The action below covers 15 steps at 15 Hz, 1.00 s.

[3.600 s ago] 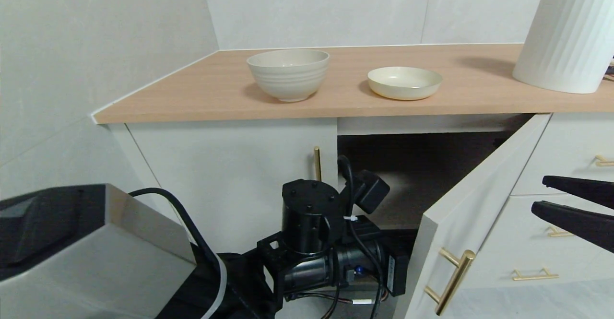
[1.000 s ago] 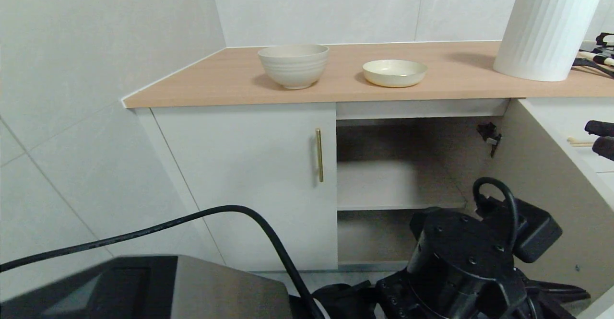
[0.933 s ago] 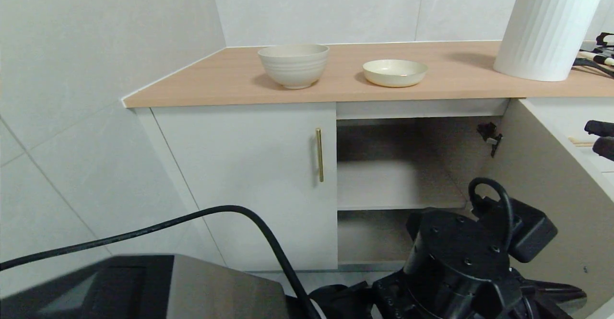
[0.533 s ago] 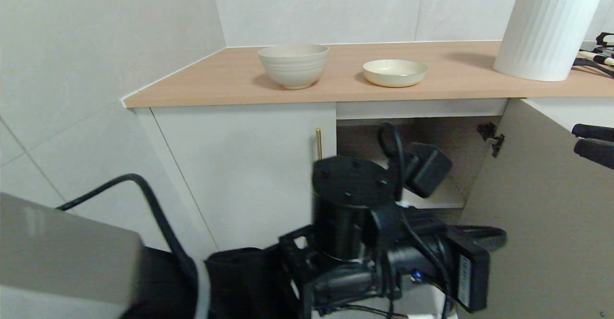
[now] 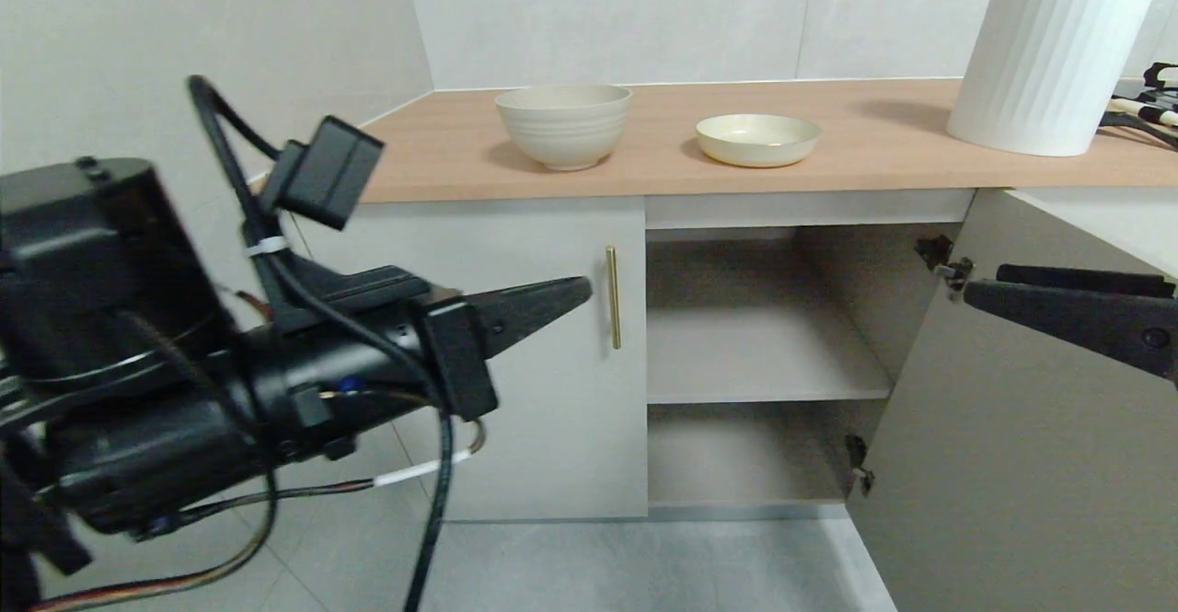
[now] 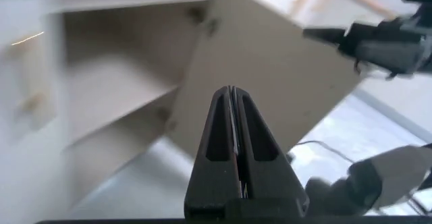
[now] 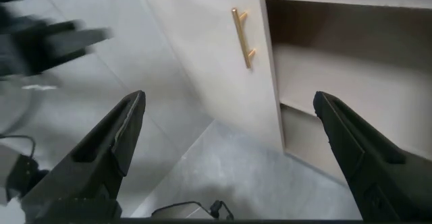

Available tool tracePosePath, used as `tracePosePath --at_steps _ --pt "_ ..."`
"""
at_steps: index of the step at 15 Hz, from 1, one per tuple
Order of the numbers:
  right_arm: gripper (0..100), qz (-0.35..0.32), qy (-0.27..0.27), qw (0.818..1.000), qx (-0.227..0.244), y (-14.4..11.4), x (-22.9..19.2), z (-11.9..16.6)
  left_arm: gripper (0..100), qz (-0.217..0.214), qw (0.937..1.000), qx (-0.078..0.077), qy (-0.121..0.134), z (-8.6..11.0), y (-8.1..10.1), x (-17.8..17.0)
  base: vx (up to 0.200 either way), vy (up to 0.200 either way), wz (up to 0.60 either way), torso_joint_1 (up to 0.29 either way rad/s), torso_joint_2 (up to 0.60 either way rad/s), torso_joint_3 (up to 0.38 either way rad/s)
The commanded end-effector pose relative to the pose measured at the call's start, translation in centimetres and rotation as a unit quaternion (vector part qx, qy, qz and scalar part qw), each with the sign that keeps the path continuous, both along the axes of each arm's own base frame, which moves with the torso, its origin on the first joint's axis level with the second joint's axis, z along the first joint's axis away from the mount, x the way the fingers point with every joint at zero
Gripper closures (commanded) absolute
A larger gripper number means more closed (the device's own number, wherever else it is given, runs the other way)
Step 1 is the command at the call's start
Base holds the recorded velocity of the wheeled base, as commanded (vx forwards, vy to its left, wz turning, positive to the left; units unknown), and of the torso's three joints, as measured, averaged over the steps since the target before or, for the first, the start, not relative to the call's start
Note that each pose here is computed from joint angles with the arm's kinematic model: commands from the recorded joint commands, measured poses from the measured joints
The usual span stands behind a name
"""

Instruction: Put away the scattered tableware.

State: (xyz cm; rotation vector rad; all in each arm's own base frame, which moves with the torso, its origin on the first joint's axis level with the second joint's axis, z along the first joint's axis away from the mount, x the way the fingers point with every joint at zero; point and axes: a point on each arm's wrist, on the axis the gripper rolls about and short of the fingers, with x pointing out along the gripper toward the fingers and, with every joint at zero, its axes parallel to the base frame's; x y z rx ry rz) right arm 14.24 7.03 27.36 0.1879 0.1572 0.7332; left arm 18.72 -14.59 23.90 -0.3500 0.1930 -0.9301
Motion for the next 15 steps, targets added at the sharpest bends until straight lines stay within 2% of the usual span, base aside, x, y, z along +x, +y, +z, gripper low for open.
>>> tracePosePath --at_steps 1,2,4,6,7,8,9,12,15 --pt "0 0.0 0.013 1.0 -0.008 0.9 2.1 0.0 100 0.058 0.9981 0.017 0.003 0.6 6.7 -6.2 0.0 0.0 0.0 0.0 0.0 0.0" --pt "0 -0.001 0.009 1.0 -0.009 1.1 2.6 0.5 100 0.083 0.996 0.031 0.009 0.9 8.0 -7.1 0.0 0.0 0.0 0.0 0.0 0.0" --pt "0 -0.005 0.007 1.0 -0.007 0.5 1.5 0.9 100 0.104 0.9924 0.066 0.005 1.5 8.9 -7.6 0.0 0.0 0.0 0.0 0.0 0.0" --pt "0 -0.024 0.015 0.999 -0.014 -0.3 0.0 1.1 100 0.111 0.9907 0.079 0.014 1.4 9.2 -7.7 0.0 0.0 0.0 0.0 0.0 0.0" --pt "0 -0.026 0.013 0.999 -0.013 -0.5 -0.4 1.5 0 0.113 0.9905 0.078 0.012 1.5 9.2 -7.7 0.0 0.0 0.0 0.0 0.0 0.0" --pt "0 -0.026 0.011 1.0 -0.012 -0.6 -0.8 1.7 0 0.132 0.9886 0.072 0.006 2.2 9.5 -7.3 0.0 0.0 0.0 0.0 0.0 0.0" --pt "0 -0.026 0.012 0.999 -0.013 -0.6 -0.8 1.7 0 0.139 0.9876 0.073 0.008 2.3 9.6 -7.0 0.0 0.0 0.0 0.0 0.0 0.0" --pt "0 -0.033 0.013 0.999 -0.014 -0.7 -0.8 1.8 0 0.152 0.9863 0.062 -0.011 3.9 9.6 -6.5 0.0 0.0 0.0 0.0 0.0 0.0" --pt "0 -0.031 0.015 0.999 -0.016 -0.5 -0.6 1.7 0 0.153 0.986 0.066 -0.012 4.0 9.5 -6.2 0.0 0.0 0.0 0.0 0.0 0.0"
